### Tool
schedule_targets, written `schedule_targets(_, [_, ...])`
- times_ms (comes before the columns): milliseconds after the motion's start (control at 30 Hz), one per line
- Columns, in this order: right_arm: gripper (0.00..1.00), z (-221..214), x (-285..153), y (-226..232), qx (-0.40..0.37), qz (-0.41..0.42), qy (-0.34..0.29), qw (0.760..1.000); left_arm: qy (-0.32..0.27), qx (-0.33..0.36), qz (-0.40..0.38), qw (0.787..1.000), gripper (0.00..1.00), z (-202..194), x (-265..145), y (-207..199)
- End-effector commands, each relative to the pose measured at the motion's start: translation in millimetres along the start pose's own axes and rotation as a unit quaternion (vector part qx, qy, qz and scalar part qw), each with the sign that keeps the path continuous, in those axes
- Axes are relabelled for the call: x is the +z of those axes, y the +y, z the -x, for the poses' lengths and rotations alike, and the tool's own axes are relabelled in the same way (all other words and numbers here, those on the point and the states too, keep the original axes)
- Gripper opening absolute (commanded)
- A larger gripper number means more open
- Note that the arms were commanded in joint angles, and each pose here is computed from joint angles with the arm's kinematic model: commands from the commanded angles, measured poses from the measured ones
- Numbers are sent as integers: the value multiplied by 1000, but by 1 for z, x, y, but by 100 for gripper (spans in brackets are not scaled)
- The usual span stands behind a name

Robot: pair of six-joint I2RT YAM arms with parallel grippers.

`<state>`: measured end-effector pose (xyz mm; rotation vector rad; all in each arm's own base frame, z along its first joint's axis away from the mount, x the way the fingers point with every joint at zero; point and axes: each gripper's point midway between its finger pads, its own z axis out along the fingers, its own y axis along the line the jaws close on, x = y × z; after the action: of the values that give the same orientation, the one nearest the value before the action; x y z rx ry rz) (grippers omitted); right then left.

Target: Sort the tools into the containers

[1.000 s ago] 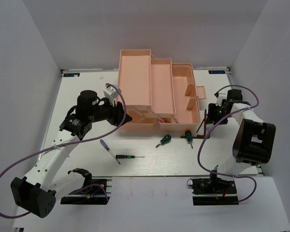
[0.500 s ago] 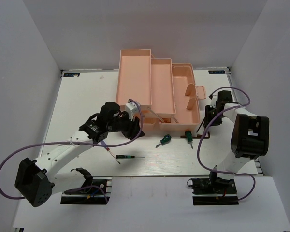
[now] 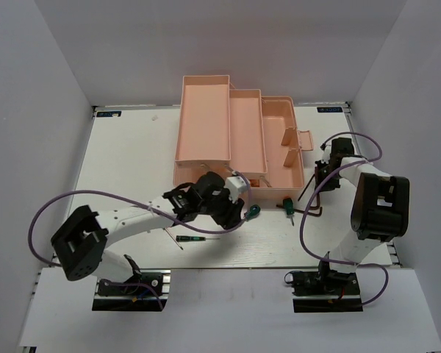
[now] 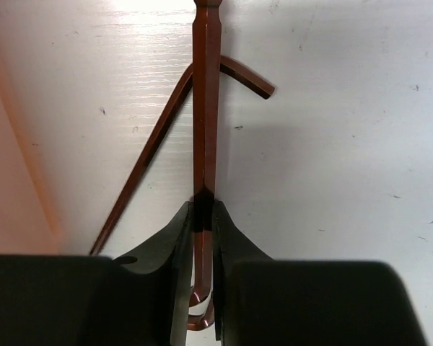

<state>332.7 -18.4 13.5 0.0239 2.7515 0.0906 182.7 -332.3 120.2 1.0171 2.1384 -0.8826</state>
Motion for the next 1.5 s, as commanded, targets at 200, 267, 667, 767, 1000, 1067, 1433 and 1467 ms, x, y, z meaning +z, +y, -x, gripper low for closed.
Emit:
schedule_targets(200, [0, 15, -57, -35, -13, -62, -53, 997, -7, 64, 2, 998, 59, 17, 39, -33])
schedule_targets(267, [0, 38, -91, -34, -29, -70, -112, 991, -15, 56, 1, 998, 59, 20, 43, -37])
schedule_targets(667, [0, 104, -166, 97, -152, 218, -205, 942, 1, 28, 36, 999, 59, -6, 54, -28])
schedule_targets(767, [0, 125, -160, 120, -155, 234, -204, 938, 10, 25, 46, 999, 60, -17, 55, -26])
schedule_targets(1000, [14, 130, -115, 144, -163, 227, -140, 950, 18, 18, 73, 997, 71, -30, 48, -17])
schedule_targets(1067, [33, 124, -111, 148, -170, 228, -134, 949, 17, 19, 77, 997, 73, -30, 48, -16])
schedule_targets(1433, [48, 98, -185, 137, -262, 230, -214, 913, 17, 19, 88, 996, 73, -32, 47, -11])
schedule_targets(1467, [46, 75, -178, 132, -294, 243, -197, 903, 17, 19, 88, 996, 73, -32, 47, -11])
